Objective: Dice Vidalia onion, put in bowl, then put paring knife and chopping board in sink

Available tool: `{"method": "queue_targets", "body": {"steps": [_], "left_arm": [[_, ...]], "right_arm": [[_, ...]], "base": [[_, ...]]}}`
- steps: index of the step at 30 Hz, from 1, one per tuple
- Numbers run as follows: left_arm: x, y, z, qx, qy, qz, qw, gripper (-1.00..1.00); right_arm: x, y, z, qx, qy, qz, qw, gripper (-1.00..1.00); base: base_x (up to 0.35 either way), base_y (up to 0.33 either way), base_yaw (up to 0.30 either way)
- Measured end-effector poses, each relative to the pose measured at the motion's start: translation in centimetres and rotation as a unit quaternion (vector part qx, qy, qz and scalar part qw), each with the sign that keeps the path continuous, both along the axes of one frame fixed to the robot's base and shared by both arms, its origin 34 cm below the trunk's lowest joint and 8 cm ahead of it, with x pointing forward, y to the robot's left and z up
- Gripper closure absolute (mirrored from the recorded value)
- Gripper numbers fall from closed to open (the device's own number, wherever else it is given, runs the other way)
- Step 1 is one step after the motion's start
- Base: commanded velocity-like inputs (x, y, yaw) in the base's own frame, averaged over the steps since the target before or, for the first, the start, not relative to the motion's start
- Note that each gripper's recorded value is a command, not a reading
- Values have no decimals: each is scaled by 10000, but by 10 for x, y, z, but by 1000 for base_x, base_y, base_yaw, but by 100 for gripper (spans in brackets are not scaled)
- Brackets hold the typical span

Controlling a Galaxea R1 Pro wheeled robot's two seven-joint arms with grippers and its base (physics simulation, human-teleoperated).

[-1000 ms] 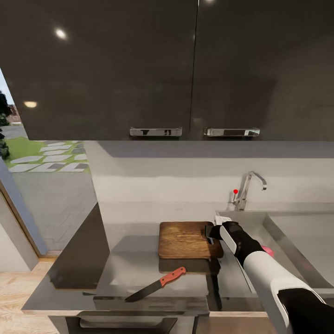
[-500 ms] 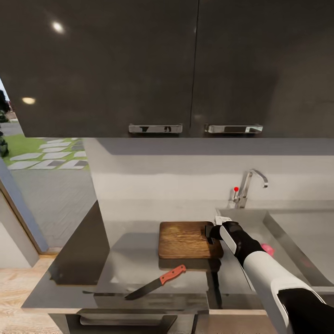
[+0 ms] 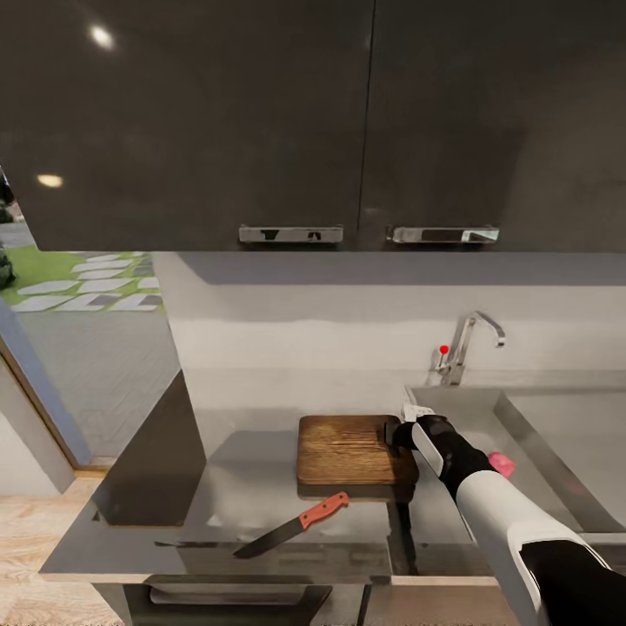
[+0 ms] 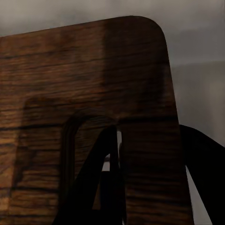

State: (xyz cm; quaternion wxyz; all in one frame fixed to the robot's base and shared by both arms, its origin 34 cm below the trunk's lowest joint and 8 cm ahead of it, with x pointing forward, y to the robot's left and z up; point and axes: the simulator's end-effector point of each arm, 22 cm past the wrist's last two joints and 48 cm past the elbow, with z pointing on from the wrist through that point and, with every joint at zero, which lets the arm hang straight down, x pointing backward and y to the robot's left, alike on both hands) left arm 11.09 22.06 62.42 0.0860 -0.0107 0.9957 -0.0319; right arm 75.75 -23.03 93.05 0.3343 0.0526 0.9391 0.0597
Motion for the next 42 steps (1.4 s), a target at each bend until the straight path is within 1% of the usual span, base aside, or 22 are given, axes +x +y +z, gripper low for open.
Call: {"method": "queue_targets", "body": {"steps": [13,22,42], "left_arm": [[-8,0,0,0,103,0,9999,-100],[-12,0,0,-1,155,0,9999,-100],[-13,0,0,1,166,0,9999,-100]], "right_arm": [[-2,0,-13,3,102,-2,9999,100],[-2,2,-18,95,136,-36,9999,100],[-1,2,-18,95,140,-40,9998,100]], "base": [[0,0,0],[0,0,0],[0,0,0]]}}
